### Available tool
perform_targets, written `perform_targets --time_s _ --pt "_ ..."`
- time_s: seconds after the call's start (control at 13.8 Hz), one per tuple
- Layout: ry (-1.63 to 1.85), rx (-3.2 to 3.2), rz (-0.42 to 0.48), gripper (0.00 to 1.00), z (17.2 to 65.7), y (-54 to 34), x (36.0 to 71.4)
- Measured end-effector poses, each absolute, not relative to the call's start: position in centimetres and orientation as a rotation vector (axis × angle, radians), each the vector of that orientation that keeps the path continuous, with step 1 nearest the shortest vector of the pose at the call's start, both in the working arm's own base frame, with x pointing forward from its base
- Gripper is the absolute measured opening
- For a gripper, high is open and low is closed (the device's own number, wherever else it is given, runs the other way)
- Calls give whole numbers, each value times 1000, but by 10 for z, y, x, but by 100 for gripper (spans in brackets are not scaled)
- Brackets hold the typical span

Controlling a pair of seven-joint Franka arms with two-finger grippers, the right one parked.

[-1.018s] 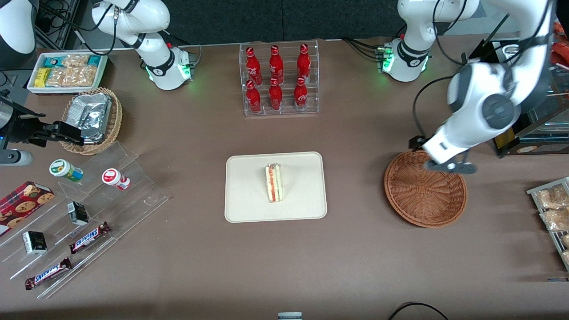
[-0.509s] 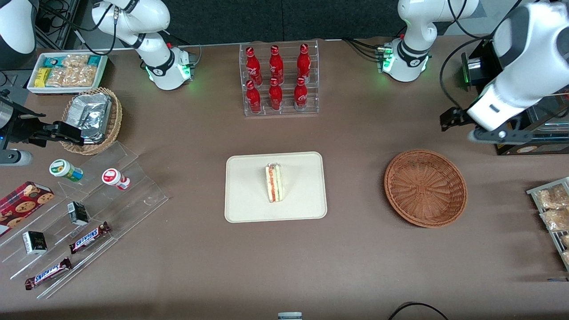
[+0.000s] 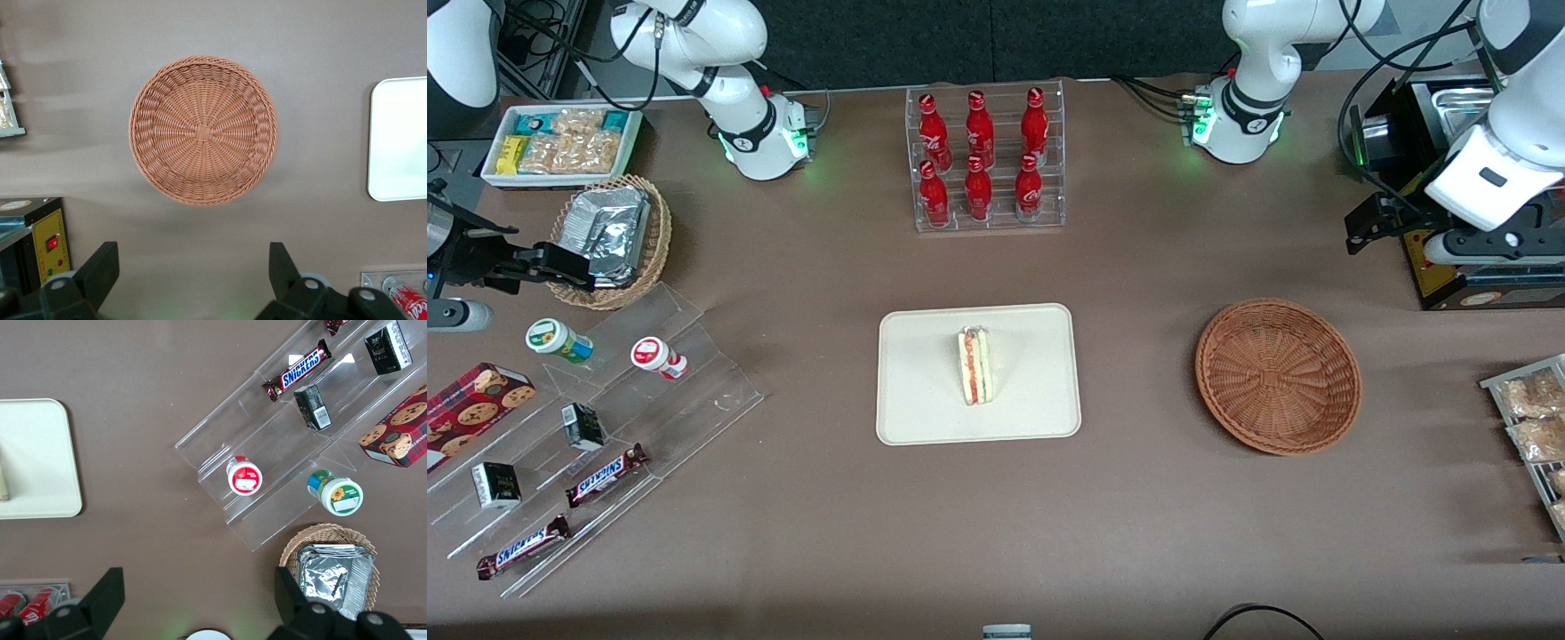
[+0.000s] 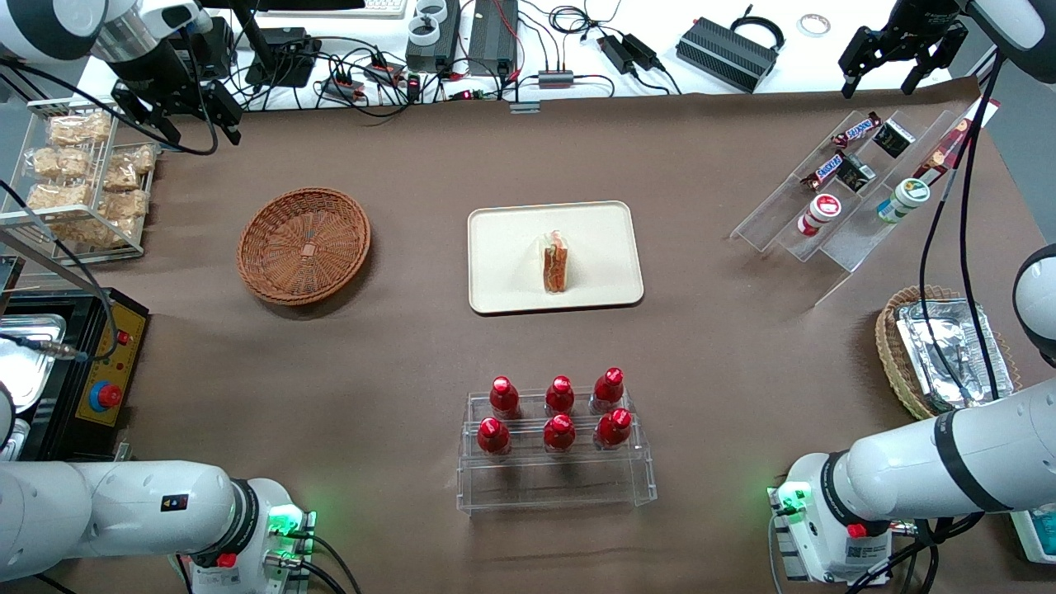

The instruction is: Place sandwich from basket to tray

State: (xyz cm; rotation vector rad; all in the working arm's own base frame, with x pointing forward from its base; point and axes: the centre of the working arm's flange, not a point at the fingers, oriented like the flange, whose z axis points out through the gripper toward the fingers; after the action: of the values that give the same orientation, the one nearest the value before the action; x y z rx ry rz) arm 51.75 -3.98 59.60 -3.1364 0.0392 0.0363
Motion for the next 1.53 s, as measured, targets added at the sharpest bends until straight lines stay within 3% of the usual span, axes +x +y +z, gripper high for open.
perform_targets --time_s 0.29,0.58,1.16,1.53 --pt "47 -3135 148 100 610 -42 535" --pt "5 -3132 194 100 609 -46 551" --pt "-24 -3126 214 99 608 -51 545" --pt "-1 -3126 180 99 609 -53 529"
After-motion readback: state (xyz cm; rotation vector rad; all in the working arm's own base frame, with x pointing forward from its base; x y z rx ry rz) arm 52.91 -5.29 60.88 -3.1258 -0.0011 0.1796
